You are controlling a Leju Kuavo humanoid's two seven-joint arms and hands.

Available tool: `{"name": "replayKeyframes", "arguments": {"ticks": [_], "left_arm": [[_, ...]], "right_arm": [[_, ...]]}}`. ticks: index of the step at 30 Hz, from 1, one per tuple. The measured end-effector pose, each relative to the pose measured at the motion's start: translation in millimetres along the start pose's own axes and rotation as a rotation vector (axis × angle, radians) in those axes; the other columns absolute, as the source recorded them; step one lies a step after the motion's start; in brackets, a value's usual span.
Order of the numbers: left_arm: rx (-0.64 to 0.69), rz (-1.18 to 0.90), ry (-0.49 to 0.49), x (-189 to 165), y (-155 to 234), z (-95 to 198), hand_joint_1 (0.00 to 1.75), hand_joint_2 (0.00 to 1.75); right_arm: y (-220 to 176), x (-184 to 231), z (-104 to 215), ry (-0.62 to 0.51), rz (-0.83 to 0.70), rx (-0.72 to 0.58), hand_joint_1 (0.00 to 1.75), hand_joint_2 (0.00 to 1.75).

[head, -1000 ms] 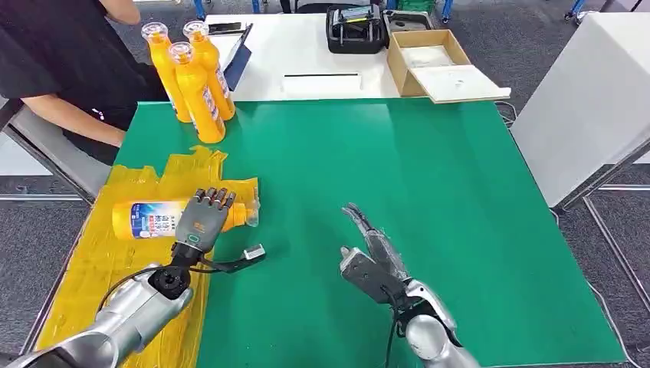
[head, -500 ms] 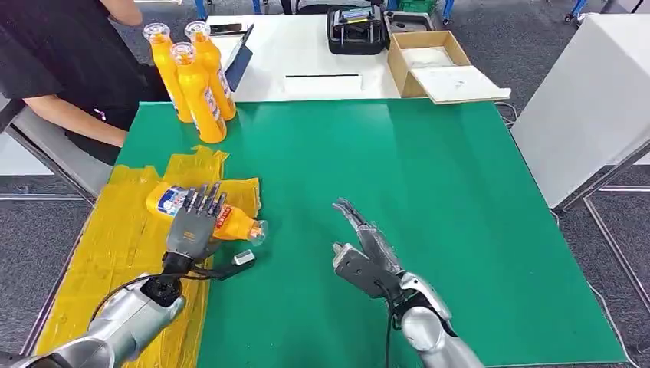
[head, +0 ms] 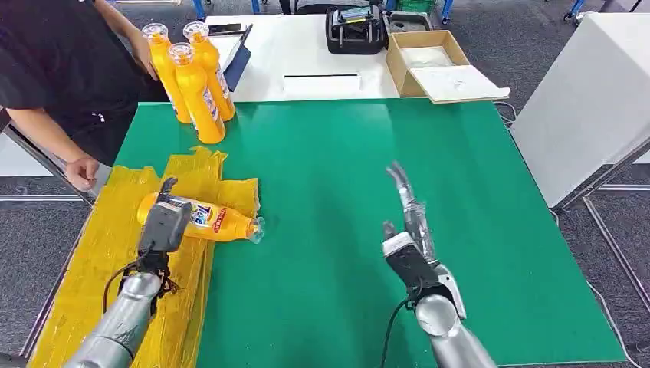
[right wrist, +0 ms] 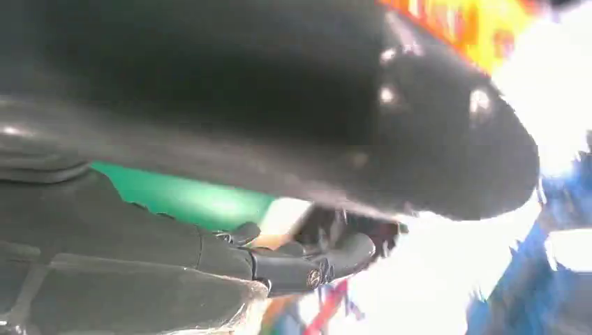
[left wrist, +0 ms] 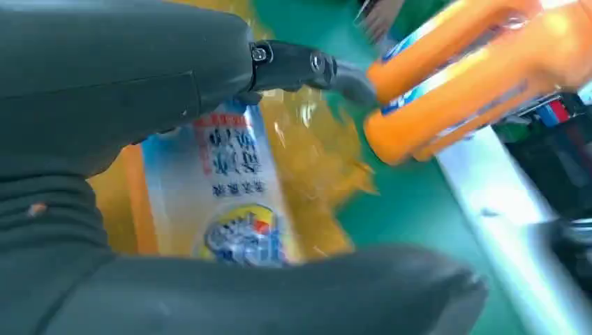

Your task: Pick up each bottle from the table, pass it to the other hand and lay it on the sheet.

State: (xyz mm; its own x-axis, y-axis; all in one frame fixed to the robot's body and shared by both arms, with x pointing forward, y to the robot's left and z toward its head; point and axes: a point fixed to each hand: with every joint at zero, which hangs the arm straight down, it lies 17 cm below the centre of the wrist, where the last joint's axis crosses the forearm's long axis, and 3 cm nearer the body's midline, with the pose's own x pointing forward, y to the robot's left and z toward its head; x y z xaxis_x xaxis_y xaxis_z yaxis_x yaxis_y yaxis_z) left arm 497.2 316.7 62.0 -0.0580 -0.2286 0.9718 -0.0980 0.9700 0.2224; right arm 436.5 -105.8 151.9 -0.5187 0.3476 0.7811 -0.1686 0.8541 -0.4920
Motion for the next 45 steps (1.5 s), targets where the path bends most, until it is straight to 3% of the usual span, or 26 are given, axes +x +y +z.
{"name": "replayKeyframes", "arguments": {"ticks": [3,9,20,33,45], "left_arm": [[0.013,0.182,-0.064,27,-1,11,0.00,0.00],[0.026,0.263,-0.189,77,-22,13,0.00,0.00],[-0.023,0.298,-0.223,110,-77,16,0.00,0.00],[0.003,0.269,-0.248,121,-83,13,0.00,0.00],[-0.021,0.269,-0.276,155,-112,0,0.00,0.00]], "right_arm": [[-13,-7,-12,-0.015,0.004,-0.058,0.00,0.00],[-3,-9,-43,0.006,-0.069,-0.094,0.00,0.00],[41,5,-58,0.026,-0.157,-0.046,0.00,0.00],[61,10,-58,0.036,-0.191,-0.008,0.00,0.00],[88,28,-62,0.082,-0.191,0.038,0.00,0.00]]}}
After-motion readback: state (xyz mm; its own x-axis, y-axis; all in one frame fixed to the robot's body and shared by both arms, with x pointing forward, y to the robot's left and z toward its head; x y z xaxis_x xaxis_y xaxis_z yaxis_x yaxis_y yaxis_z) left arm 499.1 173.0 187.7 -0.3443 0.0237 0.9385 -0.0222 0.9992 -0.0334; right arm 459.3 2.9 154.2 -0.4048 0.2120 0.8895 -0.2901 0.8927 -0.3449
